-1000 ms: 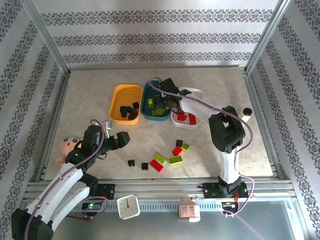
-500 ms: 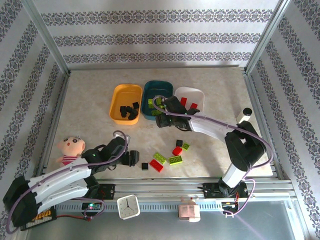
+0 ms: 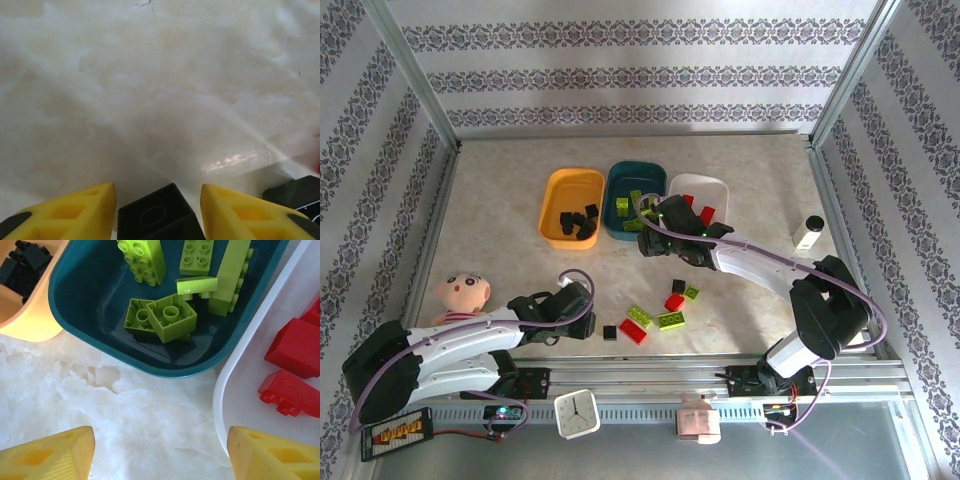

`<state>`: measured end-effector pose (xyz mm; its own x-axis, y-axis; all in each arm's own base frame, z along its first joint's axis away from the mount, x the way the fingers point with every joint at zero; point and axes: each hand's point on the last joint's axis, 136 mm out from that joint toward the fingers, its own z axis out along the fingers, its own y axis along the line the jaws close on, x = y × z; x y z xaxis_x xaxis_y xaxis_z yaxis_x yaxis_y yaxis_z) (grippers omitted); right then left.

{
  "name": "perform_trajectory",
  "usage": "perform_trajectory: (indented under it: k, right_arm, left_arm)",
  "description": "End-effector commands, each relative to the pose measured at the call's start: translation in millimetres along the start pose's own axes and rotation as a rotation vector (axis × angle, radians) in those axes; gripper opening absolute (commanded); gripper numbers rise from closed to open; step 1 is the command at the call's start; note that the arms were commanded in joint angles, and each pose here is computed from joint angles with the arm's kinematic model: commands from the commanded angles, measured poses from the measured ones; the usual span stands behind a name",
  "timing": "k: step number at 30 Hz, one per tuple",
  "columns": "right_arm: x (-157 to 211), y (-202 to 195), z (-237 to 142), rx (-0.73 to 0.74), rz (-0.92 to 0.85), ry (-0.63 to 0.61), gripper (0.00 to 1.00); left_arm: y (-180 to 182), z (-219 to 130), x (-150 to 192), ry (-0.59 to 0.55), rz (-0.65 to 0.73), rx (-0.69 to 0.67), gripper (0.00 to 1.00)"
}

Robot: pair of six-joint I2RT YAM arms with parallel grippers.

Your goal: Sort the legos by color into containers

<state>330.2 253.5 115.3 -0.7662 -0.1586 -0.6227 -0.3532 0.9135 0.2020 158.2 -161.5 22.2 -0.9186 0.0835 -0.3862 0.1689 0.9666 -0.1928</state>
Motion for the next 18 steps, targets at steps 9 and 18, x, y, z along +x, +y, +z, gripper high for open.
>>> perform_trajectory:
  k: [9,18]
  right_arm:
    - [0,-14,-18,0.036,0.032,-0.063,0.71]
    - [17,-22,-39,0.026,0.083,-0.093,0.71]
  left_arm:
    - [-5,-28,-25,-0.138,-0.017,0.035,0.32]
    - [7,-76,-139,-0.362,-0.070,0.032,0.30]
